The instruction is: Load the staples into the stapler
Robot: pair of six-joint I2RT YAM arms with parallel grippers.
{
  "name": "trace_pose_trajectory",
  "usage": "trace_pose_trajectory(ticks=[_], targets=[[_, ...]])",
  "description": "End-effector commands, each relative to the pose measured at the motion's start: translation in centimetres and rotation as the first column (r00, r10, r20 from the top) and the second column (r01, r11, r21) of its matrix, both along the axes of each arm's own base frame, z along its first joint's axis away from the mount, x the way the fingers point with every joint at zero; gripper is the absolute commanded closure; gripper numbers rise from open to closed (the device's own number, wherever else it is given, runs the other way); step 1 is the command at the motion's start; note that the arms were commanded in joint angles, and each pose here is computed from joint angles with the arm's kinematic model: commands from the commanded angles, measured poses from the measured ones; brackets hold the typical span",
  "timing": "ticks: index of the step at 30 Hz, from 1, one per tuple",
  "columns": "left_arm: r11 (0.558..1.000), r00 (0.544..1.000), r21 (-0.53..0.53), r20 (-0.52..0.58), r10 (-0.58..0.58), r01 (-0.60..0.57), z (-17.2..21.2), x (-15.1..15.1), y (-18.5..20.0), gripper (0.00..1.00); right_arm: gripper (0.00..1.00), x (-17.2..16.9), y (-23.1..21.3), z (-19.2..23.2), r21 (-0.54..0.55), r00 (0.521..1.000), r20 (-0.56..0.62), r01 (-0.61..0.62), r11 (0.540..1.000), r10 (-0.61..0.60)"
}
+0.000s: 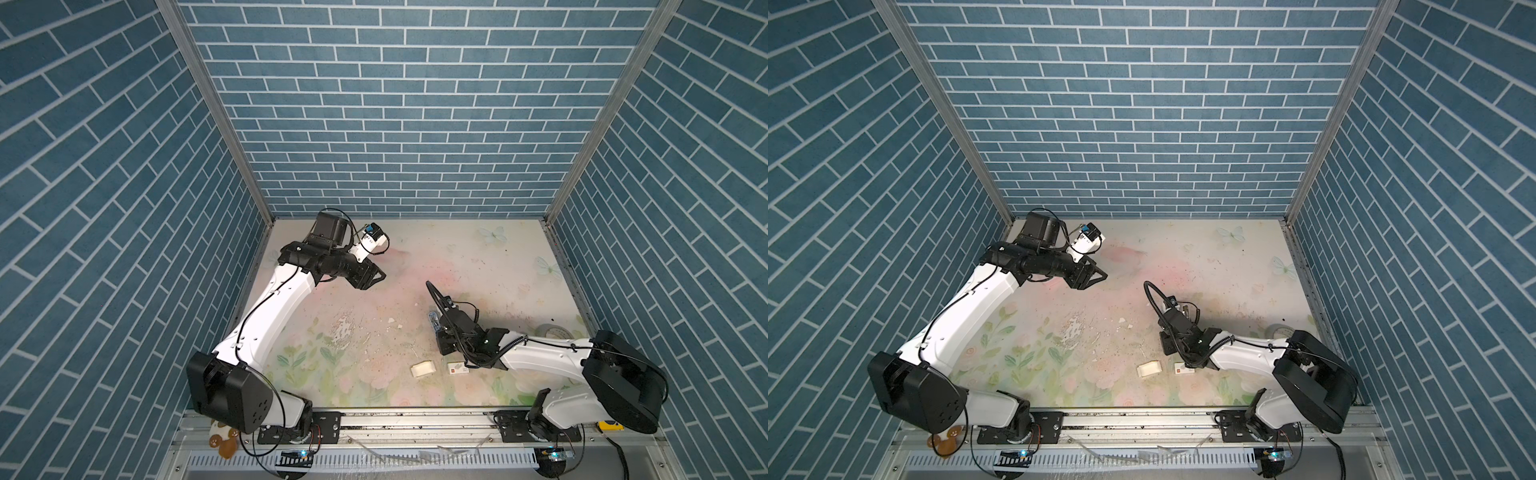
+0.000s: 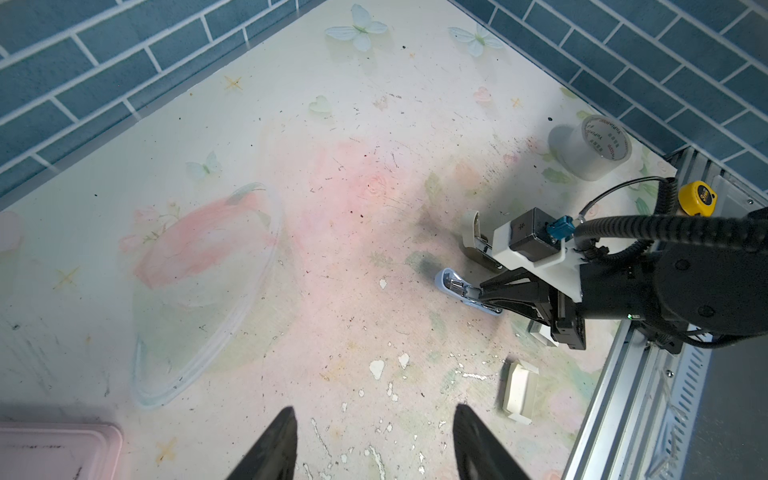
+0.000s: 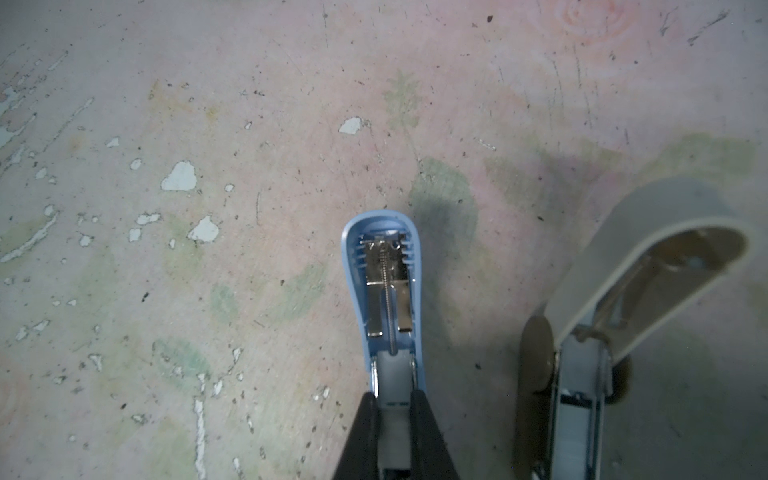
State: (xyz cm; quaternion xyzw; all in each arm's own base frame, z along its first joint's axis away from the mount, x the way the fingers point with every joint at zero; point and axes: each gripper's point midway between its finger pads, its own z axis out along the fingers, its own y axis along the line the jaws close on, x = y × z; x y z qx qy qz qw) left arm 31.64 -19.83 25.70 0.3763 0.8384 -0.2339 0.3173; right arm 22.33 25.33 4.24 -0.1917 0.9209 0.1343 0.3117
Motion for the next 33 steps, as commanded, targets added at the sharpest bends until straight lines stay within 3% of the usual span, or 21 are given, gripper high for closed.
trace_pose_trajectory(ticks=[1,16,33], targets=[[1.000,1.000,0.001,-0.012,0.007,-0.007,-0.3,-0.1,0.3,0.38,0.97,0.4,-0.3,0.0,-0.032,1.000,0.011,0.003,0.999,-0.002],[1.000,1.000,0.002,-0.009,0.009,-0.009,-0.2,0.0,0.3,0.38,0.97,0.5,0.5,2.6,0.013,0.998,0.049,-0.033,0.999,0.033],[1.000,1.000,0.004,-0.012,0.009,-0.009,-0.3,0.0,0.3,0.38,0.98,0.5,0.1,0.5,-0.050,0.999,0.021,-0.032,0.998,0.033]])
